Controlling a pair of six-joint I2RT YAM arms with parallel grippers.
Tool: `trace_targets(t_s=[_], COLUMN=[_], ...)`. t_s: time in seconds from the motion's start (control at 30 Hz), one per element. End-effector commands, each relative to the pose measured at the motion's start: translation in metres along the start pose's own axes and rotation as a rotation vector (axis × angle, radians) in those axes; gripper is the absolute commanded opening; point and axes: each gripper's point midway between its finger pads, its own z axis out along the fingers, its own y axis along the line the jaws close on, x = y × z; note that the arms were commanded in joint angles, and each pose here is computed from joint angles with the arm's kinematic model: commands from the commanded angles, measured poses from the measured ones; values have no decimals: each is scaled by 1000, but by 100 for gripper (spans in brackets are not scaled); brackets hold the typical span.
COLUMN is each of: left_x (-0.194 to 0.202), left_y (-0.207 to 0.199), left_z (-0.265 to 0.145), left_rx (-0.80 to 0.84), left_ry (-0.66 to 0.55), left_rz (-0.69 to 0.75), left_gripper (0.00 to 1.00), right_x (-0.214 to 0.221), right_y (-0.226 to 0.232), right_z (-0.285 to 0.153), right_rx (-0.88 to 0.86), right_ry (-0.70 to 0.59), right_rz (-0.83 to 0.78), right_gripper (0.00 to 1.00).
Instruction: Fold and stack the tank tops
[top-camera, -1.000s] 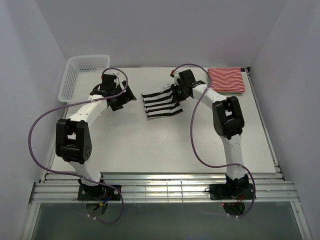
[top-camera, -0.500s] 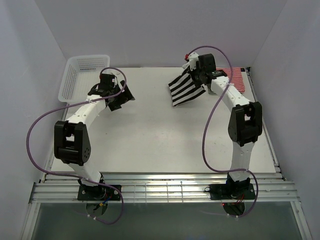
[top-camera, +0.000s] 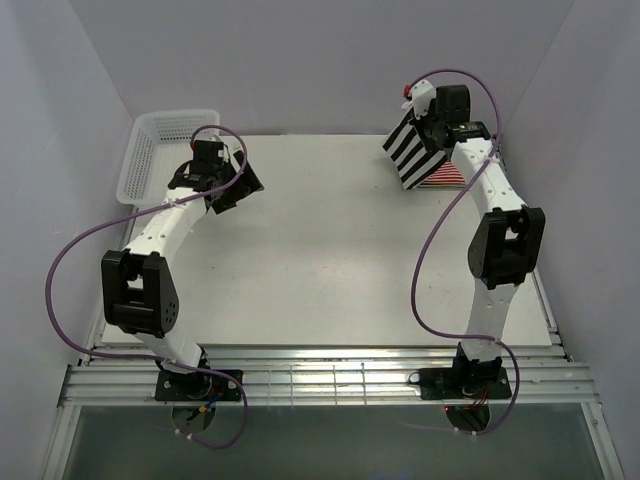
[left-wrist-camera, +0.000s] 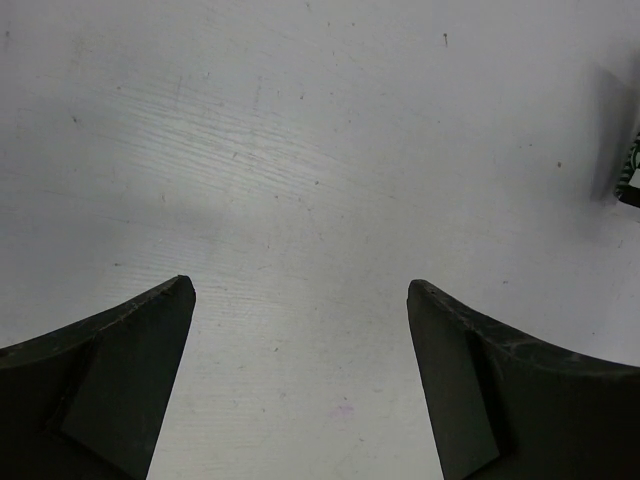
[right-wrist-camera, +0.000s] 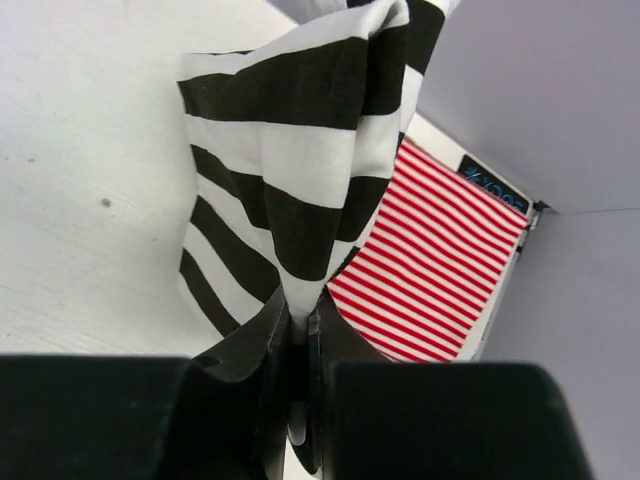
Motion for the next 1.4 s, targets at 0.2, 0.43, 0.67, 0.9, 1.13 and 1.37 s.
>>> trace_targets(t_s=[0.2, 0.43, 0.67, 0.9, 1.13, 1.37], left_x=[-36, -34, -33, -31, -28, -22], left_y=[-25, -26, -26, -25, -27, -26], left_z=[-19, -17, -14, -9, 4, 19], left_rx=[87, 93, 95, 93, 101, 95], left_ry=[-96, -88, -83, -70, -31, 7], left_rz=[-15, -11, -14, -12, 3, -2], left_gripper=[98, 98, 98, 98, 98, 98], right_x=[-32, -39, -40, -22, 0, 26], right_y=[-40, -57, -66, -80, -101, -118], right_z=[-5, -18, -29, -24, -8, 21], right_rx=[77, 105, 74, 85, 65, 48], right_ry=[-78, -98, -122, -95, -87, -102], right_rz=[14, 29, 80, 108, 148, 192], right_gripper=[8, 8, 8, 8, 8, 8])
